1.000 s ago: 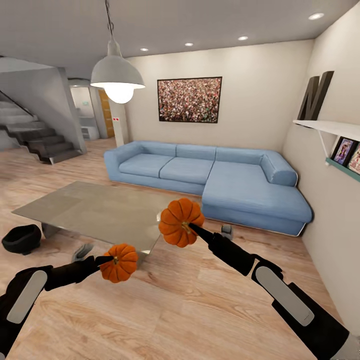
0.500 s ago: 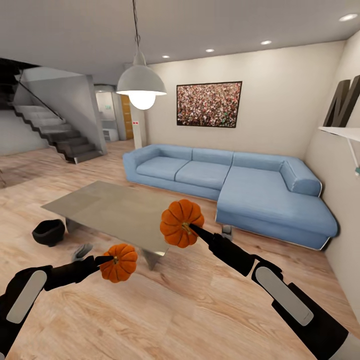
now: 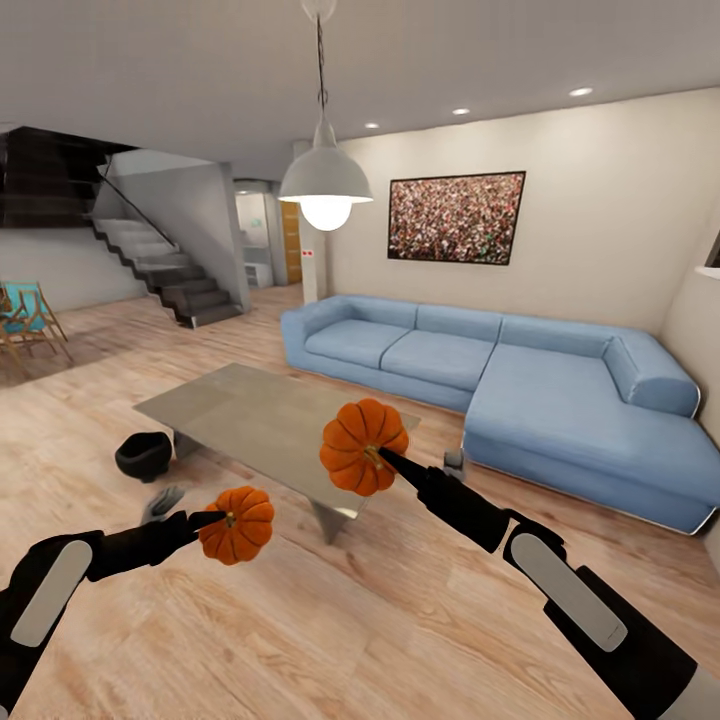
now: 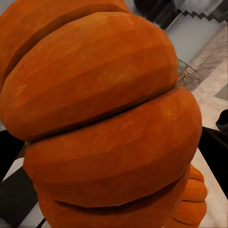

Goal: Place each of the two pumpkins and all three candles from the living room inside a cabinet in the living room (use any cabinet), then make sure every cabinet is closed, and position the cauldron so it is next to a table in the living room.

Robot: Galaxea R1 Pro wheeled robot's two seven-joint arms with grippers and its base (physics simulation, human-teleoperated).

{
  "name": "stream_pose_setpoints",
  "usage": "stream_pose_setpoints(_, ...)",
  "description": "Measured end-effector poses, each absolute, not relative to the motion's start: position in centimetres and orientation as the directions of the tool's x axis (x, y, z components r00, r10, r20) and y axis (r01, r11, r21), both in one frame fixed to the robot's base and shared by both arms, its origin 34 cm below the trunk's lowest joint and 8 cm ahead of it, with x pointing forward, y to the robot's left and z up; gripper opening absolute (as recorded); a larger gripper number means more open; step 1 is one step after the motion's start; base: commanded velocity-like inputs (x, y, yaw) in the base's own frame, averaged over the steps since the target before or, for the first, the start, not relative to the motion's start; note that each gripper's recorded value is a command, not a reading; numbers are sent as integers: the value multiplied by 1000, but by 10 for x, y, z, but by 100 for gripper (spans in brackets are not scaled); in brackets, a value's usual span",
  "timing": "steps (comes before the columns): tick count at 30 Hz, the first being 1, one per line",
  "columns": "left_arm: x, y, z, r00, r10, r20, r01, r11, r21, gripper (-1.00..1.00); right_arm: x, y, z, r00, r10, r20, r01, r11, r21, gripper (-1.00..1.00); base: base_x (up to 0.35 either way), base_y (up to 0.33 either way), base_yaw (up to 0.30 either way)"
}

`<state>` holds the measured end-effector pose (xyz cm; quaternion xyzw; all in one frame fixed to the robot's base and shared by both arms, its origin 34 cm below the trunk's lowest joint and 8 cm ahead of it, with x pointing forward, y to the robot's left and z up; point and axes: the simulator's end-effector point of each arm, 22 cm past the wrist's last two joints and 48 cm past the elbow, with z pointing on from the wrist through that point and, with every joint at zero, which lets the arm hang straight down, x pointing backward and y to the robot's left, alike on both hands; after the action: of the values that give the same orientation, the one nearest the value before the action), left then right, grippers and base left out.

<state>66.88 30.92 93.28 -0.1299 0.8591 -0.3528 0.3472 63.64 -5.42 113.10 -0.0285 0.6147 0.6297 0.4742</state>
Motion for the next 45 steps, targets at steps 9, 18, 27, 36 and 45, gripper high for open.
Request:
stream_pose_setpoints(9,667,310,950,-719,-468,-513,29,718,-696,-100,633,-54,1148,-542,562,-625,-640,206,741,-100,0,0,226)
stream_pose_setpoints(18,665,309,967,-713,-470,-520,36,716,-697,-100,628,-54,1163,-537,561,-630,-646,206,734,-100,0,0,226)
stream_pose_setpoints(27,663,308,983,-708,-471,-526,44,714,-699,-100,625,-54,1178,-530,561,-636,-650,213,729,-100,0,0,226)
stream_pose_setpoints(36,661,307,1000,-700,-470,-537,57,714,-698,-100,621,-53,1189,-516,549,-658,-663,231,712,-100,0,0,226)
stream_pose_setpoints(45,657,310,1012,-697,-467,-544,57,720,-692,-100,615,-53,1203,-503,542,-673,-676,239,697,-100,0,0,223)
